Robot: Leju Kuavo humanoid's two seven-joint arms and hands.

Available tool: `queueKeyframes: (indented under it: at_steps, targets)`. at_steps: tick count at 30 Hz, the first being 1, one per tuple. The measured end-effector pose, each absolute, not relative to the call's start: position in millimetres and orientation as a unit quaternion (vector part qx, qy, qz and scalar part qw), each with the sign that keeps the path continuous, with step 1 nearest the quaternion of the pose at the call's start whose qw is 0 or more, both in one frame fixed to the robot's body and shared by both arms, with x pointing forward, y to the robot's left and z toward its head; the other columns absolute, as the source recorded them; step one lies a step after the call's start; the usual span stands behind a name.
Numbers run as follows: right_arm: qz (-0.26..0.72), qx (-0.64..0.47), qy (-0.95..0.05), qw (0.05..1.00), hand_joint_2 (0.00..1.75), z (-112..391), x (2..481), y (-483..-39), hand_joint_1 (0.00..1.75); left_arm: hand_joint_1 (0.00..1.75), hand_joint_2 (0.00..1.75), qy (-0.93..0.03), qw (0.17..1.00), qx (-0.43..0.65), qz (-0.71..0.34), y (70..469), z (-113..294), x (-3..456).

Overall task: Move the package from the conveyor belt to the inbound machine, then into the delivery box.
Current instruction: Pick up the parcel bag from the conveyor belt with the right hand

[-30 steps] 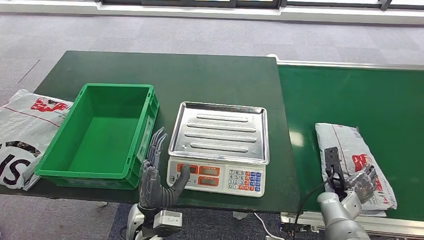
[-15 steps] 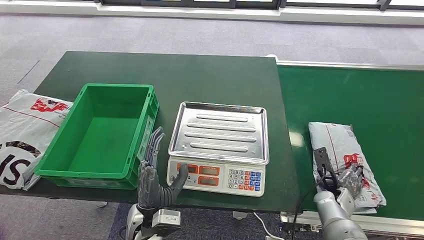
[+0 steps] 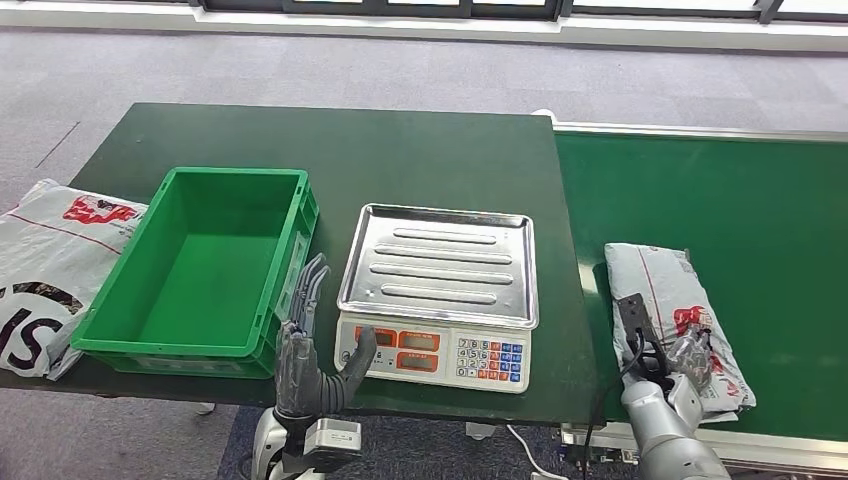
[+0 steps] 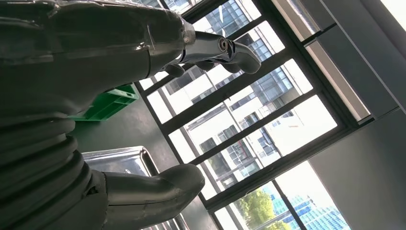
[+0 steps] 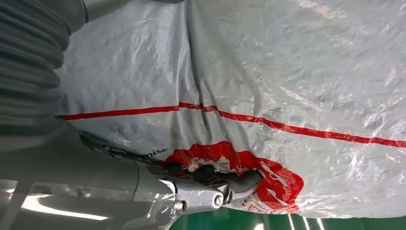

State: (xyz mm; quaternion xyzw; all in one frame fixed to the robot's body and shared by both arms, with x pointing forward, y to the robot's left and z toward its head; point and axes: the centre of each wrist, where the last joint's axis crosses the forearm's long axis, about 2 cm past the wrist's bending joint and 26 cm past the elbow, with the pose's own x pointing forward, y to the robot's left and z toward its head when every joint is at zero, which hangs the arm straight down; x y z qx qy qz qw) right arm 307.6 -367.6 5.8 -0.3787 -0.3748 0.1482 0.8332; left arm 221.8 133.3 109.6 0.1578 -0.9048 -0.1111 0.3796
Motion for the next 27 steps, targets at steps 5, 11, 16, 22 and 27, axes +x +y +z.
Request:
queueKeyframes:
  at_steps: [5, 11, 16, 22, 27]
  targets:
    - [0.150, -0.377, -0.379, 0.832, 1.75, 5.0, 306.9, -366.0, 1.75, 0.00, 1.75, -0.905, 0.377, 0.159, -0.116, 133.1, 109.8, 221.8]
    - [0.152, -0.381, -0.385, 0.827, 1.75, 4.6, 306.2, -365.8, 1.75, 0.00, 1.75, -0.905, 0.375, 0.161, -0.120, 134.3, 110.3, 221.7]
    - [0.152, -0.386, -0.390, 0.822, 1.75, 4.9, 306.3, -365.9, 1.75, 0.00, 1.75, -0.904, 0.375, 0.165, -0.120, 136.0, 110.4, 221.5]
    - [0.137, -0.416, -0.416, 0.797, 1.75, 6.3, 306.3, -365.8, 1.75, 0.00, 1.75, -0.904, 0.375, 0.168, -0.120, 137.6, 110.9, 221.0]
    - [0.107, -0.458, -0.455, 0.756, 1.75, 10.6, 307.8, -367.3, 1.75, 0.00, 1.75, -0.903, 0.375, 0.175, -0.120, 140.2, 110.9, 220.3]
